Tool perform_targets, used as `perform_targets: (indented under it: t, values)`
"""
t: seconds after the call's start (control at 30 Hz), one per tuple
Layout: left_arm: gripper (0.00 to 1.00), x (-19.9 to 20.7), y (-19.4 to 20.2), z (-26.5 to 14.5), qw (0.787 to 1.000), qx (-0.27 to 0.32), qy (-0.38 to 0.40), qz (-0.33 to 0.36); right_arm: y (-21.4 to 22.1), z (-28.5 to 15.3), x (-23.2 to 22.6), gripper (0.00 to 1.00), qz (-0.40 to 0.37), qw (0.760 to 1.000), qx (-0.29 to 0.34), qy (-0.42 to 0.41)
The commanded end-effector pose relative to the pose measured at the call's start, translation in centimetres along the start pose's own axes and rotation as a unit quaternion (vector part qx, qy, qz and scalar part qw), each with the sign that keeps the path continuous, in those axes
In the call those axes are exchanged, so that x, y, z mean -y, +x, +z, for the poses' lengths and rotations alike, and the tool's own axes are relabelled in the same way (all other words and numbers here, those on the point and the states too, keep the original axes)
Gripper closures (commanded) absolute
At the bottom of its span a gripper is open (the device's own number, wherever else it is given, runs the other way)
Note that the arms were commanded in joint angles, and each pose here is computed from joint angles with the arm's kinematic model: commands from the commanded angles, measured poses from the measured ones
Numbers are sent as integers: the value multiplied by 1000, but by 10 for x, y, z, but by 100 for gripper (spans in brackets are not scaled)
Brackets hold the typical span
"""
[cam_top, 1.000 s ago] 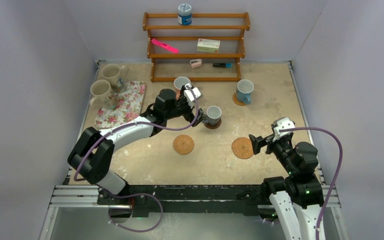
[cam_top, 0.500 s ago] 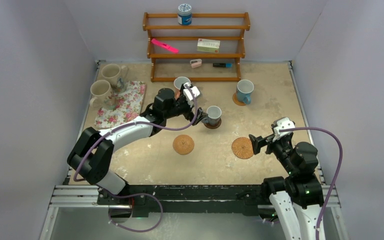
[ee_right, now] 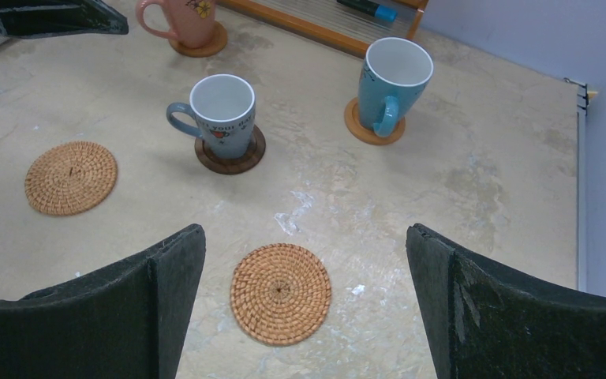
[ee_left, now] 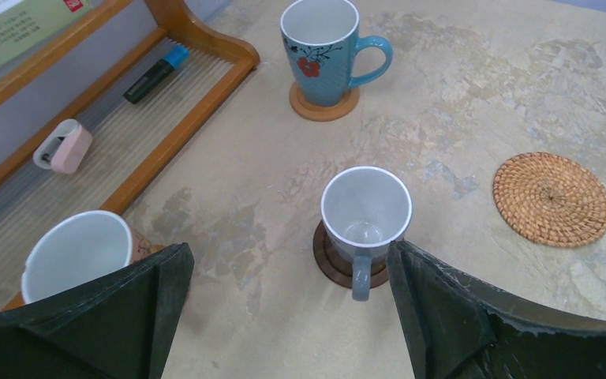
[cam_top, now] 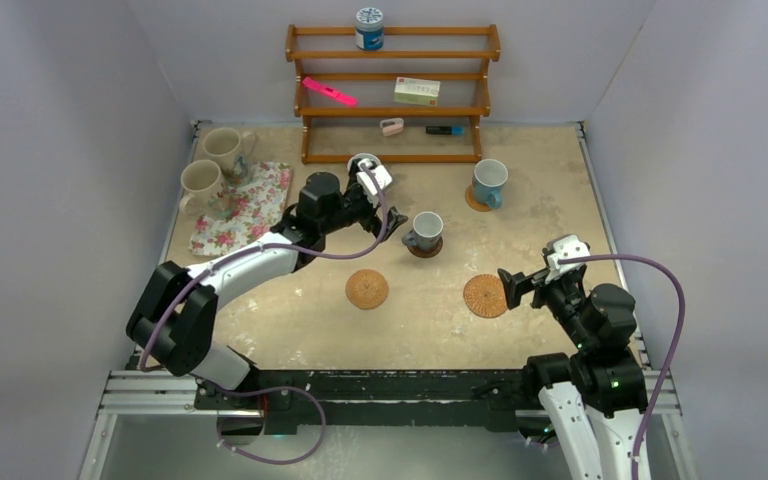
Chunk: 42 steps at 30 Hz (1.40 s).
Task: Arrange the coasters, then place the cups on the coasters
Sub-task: Move the cup to the tray.
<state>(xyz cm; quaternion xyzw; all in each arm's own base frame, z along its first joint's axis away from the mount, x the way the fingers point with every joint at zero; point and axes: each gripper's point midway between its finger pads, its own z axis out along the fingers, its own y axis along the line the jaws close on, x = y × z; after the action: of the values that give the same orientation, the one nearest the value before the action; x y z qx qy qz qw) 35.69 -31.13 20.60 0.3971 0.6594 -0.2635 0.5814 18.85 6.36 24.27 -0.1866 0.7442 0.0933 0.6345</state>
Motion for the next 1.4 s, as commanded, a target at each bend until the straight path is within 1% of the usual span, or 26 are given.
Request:
perform_targets:
  t: [0.0, 0.3, 0.43, 0.5, 0.63, 0.77, 0.93, 1.13, 1.23, 1.37]
  values:
    - [0, -15, -36, -15, 998, 35, -27, 52, -4, 0, -5, 1, -6, 1000, 10, -13]
    - [0, -40, -62, -49, 991, 30, -91, 95, -4, 0, -4, 1, -7, 1000, 11, -13]
    - [0, -52, -65, -66, 990, 25, -112, 86, -4, 0, -4, 1, -7, 1000, 12, -13]
    - [0, -63, -63, -75, 988, 15, -134, 80, -4, -1, -5, 1, -7, 1000, 11, -13]
    - [0, -87, -52, -98, 981, -9, -182, 66, -4, -1, -5, 1, -7, 1000, 12, -14]
    - [0, -100, -35, -121, 973, -29, -220, 62, -4, -1, -6, 1, -8, 1000, 12, -16]
    - [0, -112, -18, -151, 957, -45, -280, 57, -5, -1, -6, 1, -9, 1000, 13, -17]
    - [0, -120, 9, -163, 946, -74, -313, 32, -4, -1, -6, 1, -9, 1000, 13, -17]
    - [0, -133, 21, -172, 934, -88, -347, 23, -4, -1, -6, 1, -9, 1000, 12, -16]
    - [0, -149, 27, -184, 917, -101, -386, 8, -4, -2, -5, 1, -9, 1000, 13, -15]
